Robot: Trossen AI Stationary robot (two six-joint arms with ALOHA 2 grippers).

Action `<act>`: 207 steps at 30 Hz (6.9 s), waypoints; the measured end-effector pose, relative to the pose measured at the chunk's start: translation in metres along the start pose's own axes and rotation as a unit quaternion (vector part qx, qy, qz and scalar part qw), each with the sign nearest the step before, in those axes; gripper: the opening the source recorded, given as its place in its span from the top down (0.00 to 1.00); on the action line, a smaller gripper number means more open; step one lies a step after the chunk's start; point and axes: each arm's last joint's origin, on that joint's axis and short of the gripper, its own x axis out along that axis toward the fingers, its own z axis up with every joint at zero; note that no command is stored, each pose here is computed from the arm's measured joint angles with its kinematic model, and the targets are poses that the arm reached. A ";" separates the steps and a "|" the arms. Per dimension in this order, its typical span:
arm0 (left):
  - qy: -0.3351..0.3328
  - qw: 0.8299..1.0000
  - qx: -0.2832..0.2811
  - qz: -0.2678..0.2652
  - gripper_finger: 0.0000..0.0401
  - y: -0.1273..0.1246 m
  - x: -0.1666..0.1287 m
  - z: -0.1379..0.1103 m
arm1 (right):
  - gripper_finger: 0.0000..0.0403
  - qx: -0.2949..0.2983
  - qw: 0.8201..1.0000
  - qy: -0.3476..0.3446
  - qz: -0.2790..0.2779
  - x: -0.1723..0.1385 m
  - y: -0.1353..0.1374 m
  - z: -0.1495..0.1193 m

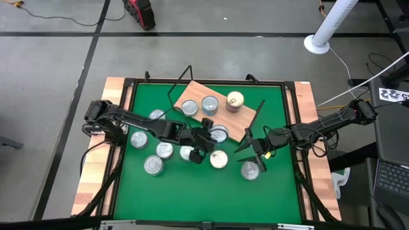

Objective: Stack canned seafood by type on shelf
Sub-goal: Stack the yellow-blue tuna can on top of the yellow-blue tuna can on the shelf, then stack the blue-pink tuna can on top of the blue-pink tuna can on the shelf

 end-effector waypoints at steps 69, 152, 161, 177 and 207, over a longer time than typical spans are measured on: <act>0.122 0.985 -0.102 0.064 0.67 0.109 0.032 -0.088 | 0.56 -0.024 1.000 0.001 0.000 0.000 0.000 0.000; 0.067 0.985 0.043 -0.155 0.92 -0.080 0.085 -0.031 | 0.37 -0.002 0.997 0.013 -0.073 0.013 -0.005 -0.007; 0.073 0.986 0.004 -0.152 0.99 -0.079 0.085 -0.031 | 0.27 -0.146 0.988 0.044 -0.027 0.013 -0.002 -0.012; 0.059 0.986 -0.086 -0.134 1.00 -0.068 0.090 -0.028 | 0.29 -0.216 0.966 0.140 -0.005 0.036 -0.003 -0.042; 0.028 0.940 -0.317 -0.121 1.00 -0.036 0.095 -0.016 | 0.29 -0.239 0.950 0.197 -0.045 0.049 -0.006 -0.061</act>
